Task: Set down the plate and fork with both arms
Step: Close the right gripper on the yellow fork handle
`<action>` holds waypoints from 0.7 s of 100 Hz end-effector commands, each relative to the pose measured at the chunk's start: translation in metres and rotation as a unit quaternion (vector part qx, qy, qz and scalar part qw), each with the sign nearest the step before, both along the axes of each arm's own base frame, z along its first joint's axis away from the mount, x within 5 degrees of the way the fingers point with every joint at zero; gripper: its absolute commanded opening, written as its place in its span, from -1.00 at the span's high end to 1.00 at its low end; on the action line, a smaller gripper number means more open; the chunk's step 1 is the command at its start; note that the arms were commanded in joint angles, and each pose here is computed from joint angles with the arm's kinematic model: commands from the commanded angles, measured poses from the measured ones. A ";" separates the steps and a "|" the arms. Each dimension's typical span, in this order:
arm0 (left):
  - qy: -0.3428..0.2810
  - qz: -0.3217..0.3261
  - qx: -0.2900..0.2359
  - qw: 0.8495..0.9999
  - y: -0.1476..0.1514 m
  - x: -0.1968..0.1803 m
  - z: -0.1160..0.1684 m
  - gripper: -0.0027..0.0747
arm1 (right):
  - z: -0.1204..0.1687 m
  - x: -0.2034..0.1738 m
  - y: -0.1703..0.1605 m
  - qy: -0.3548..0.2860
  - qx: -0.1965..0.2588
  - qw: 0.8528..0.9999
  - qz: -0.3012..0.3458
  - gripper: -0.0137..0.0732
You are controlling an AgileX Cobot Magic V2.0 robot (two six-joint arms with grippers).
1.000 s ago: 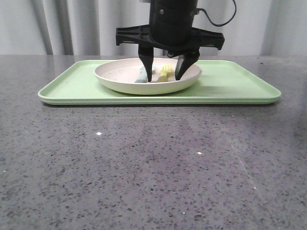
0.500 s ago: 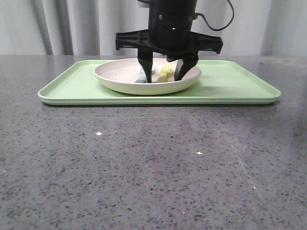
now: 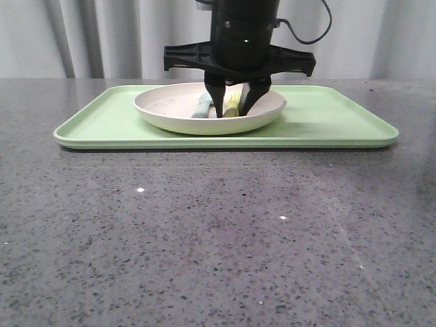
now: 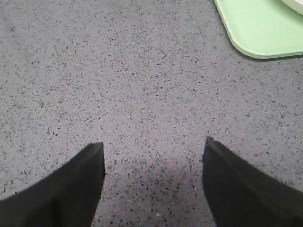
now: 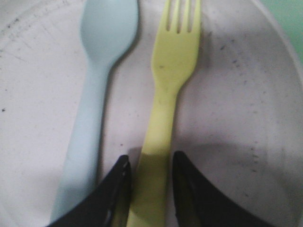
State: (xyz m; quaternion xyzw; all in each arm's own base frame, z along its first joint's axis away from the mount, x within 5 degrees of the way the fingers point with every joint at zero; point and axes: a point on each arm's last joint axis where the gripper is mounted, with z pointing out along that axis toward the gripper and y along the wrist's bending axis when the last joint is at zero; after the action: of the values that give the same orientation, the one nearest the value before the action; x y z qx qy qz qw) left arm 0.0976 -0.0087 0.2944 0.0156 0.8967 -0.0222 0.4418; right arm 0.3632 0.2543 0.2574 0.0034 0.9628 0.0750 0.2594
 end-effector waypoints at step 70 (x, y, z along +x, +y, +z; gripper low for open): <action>-0.042 0.001 -0.012 0.999 -0.001 0.004 0.013 -0.21 | 0.040 -0.003 -0.006 -0.046 0.014 0.999 0.000 0.60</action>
State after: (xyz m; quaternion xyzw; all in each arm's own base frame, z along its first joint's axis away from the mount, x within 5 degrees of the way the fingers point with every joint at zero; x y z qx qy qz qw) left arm 0.0976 -0.0087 0.2944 0.0156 0.8967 -0.0222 0.4418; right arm 0.3641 0.2550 0.2586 0.0045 0.9619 0.0778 0.2622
